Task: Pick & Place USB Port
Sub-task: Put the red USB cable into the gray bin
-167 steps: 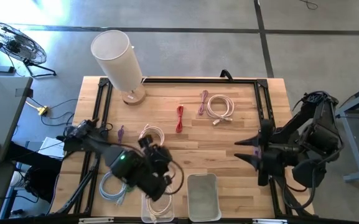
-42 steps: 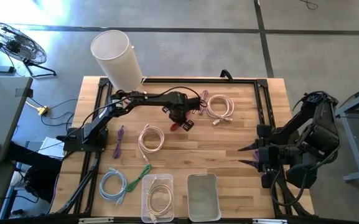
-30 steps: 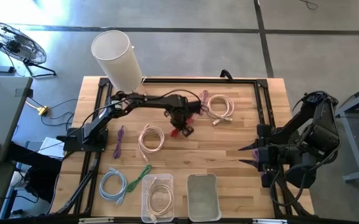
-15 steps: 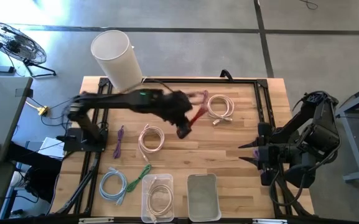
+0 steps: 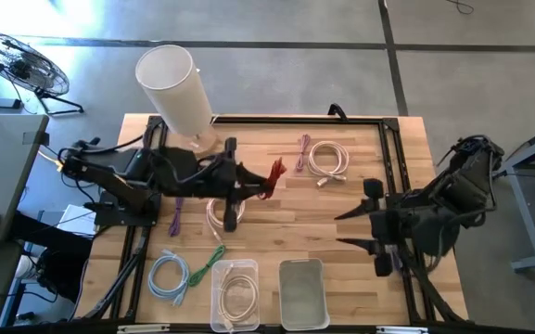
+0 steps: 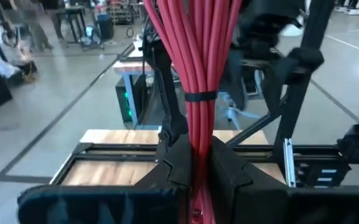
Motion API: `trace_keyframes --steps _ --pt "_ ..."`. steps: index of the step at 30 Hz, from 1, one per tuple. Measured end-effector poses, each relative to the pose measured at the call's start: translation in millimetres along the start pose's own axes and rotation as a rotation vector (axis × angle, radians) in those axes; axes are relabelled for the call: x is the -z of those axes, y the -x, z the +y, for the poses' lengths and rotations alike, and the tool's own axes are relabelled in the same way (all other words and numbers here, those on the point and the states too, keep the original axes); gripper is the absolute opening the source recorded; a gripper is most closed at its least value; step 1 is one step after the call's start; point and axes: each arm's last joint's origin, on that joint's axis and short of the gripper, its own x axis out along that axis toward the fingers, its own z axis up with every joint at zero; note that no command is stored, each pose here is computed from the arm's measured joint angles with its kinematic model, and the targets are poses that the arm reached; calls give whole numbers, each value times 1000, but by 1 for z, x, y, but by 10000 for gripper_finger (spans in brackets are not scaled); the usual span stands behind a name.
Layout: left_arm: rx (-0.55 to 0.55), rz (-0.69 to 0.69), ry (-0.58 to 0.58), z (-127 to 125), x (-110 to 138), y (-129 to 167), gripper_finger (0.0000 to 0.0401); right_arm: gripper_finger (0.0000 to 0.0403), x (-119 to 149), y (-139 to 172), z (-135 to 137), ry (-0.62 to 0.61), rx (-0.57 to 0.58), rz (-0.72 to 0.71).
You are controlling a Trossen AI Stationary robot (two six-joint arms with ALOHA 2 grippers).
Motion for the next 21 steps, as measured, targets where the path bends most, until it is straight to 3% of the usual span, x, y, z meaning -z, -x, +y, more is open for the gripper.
trace_keyframes --steps 8,16,21 --pt "86 37 -137 -29 16 -22 22 265 -15 -24 -4 -62 -81 -69" --pt "215 27 -177 -47 21 -26 22 264 -24 -47 7 -16 -293 -119" --pt "288 11 -210 -60 19 -16 22 264 -23 -46 13 24 -321 -123"
